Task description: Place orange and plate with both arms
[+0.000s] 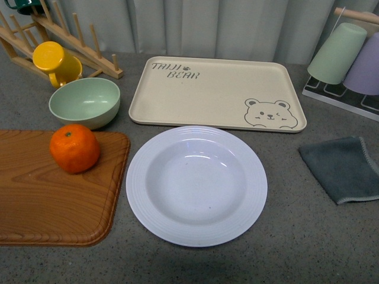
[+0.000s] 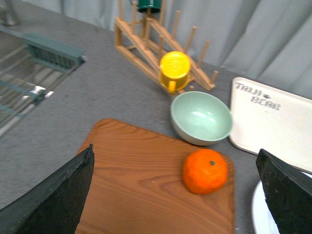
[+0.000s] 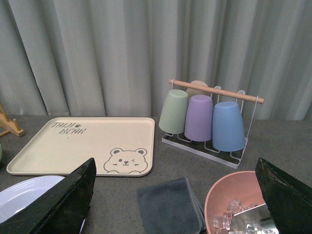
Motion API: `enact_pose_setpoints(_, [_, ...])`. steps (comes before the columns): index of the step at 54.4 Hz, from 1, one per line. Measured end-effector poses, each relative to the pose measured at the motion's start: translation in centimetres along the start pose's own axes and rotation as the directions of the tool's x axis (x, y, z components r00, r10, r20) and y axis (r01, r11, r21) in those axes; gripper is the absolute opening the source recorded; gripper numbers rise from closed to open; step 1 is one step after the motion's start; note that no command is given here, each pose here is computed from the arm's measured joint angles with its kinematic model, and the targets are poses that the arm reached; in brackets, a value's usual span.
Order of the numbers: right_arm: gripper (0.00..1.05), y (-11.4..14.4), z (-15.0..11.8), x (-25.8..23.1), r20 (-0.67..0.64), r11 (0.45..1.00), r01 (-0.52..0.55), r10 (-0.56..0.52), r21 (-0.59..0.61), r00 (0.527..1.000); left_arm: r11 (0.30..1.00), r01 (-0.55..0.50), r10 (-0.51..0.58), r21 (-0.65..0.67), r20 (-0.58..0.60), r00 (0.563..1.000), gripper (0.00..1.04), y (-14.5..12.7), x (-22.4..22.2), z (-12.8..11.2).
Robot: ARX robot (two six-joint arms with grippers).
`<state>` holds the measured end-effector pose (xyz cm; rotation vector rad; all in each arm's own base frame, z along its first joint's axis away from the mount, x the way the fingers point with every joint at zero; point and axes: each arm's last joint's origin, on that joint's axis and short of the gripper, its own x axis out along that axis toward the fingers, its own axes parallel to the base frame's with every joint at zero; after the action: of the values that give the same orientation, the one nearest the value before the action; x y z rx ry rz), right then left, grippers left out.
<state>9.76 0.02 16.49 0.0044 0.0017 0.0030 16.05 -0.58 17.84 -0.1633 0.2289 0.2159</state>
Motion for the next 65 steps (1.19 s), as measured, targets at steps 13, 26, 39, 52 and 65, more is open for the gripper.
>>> enact_pose_setpoints(13, [0.96,0.0,0.0,0.0,0.000,1.000,0.000,0.000,0.000,1.000,0.990,0.144,-0.141,0.004,-0.185,0.973,0.98,-3.9,7.5,-0.6])
enact_pose_setpoints(26, [0.96,0.0,0.0,0.0,0.000,1.000,0.000,0.000,0.000,1.000,0.986,0.167,-0.153,0.017,-0.310,0.938,0.98,-6.2,11.7,-3.5])
enact_pose_setpoints(39, [0.96,0.0,0.0,0.0,0.000,1.000,0.000,0.000,0.000,1.000,0.993,0.110,-0.086,0.039,-0.384,0.919,0.98,-6.5,13.6,-4.8])
enact_pose_setpoints(52, [0.96,0.0,0.0,0.0,0.000,1.000,0.000,0.000,0.000,1.000,0.991,0.125,-0.092,0.041,-0.462,0.882,0.98,-6.4,14.5,-5.6])
enact_pose_setpoints(65, [0.96,0.0,0.0,0.0,0.000,1.000,0.000,0.000,0.000,1.000,0.988,0.151,-0.113,0.036,-0.497,0.861,0.98,-6.9,15.7,-6.0])
